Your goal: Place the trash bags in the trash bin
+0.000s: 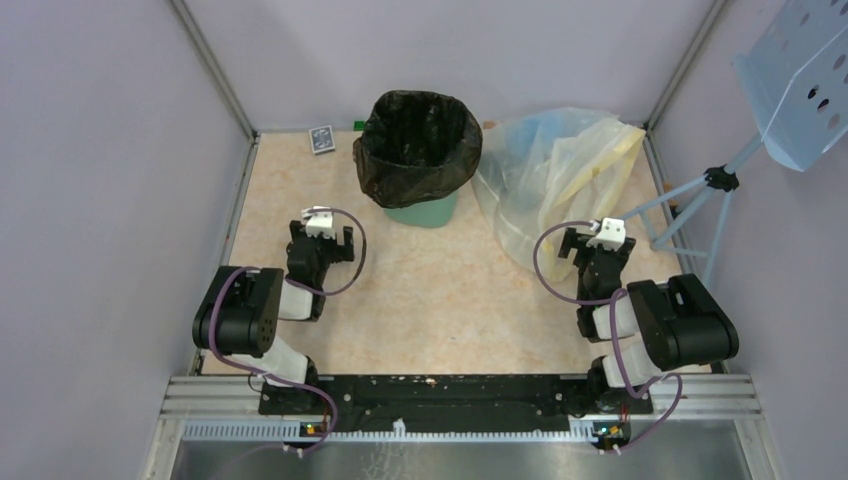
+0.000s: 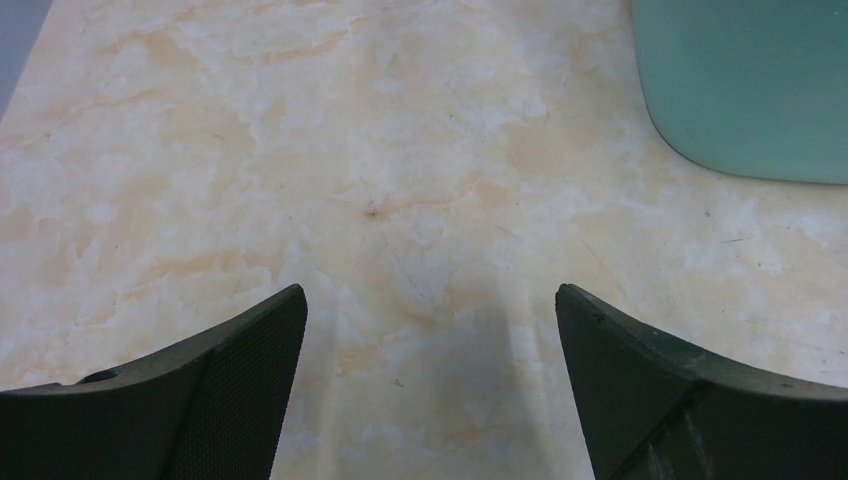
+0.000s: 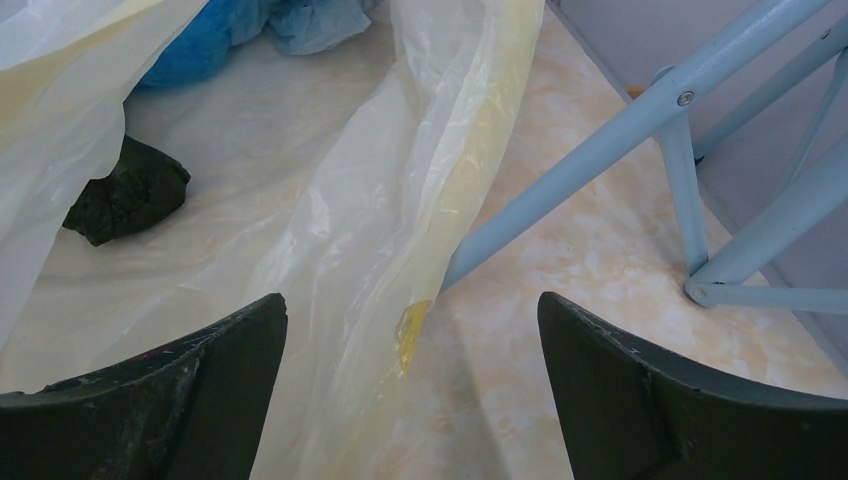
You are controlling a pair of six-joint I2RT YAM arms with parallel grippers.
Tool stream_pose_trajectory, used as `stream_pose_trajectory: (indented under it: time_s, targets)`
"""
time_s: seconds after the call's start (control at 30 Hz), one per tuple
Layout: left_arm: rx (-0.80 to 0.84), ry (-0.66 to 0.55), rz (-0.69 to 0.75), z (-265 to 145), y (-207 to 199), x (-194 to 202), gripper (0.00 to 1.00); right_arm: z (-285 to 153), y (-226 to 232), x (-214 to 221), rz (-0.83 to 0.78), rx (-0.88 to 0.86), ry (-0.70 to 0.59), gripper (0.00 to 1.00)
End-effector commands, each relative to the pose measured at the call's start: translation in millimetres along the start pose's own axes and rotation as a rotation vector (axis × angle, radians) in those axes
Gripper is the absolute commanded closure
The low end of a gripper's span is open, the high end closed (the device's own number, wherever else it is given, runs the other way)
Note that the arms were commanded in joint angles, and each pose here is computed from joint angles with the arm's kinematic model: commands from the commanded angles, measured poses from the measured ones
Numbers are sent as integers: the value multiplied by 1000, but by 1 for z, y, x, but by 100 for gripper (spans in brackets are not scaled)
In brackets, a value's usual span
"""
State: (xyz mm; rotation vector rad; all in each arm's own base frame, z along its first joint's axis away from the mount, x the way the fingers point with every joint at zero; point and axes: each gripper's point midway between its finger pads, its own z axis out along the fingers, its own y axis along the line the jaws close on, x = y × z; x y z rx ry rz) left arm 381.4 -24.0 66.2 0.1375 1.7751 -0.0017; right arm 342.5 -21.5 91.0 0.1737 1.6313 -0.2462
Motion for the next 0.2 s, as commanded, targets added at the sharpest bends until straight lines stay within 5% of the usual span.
stream_pose_trajectory:
  time_s: [0.0, 0.17]
  targets:
    - [11, -65, 5, 2, 0, -19, 1, 6, 1, -22, 30, -5, -74, 5]
    - [9, -66, 3, 2, 0, -19, 1, 6, 2, -21, 30, -5, -74, 5]
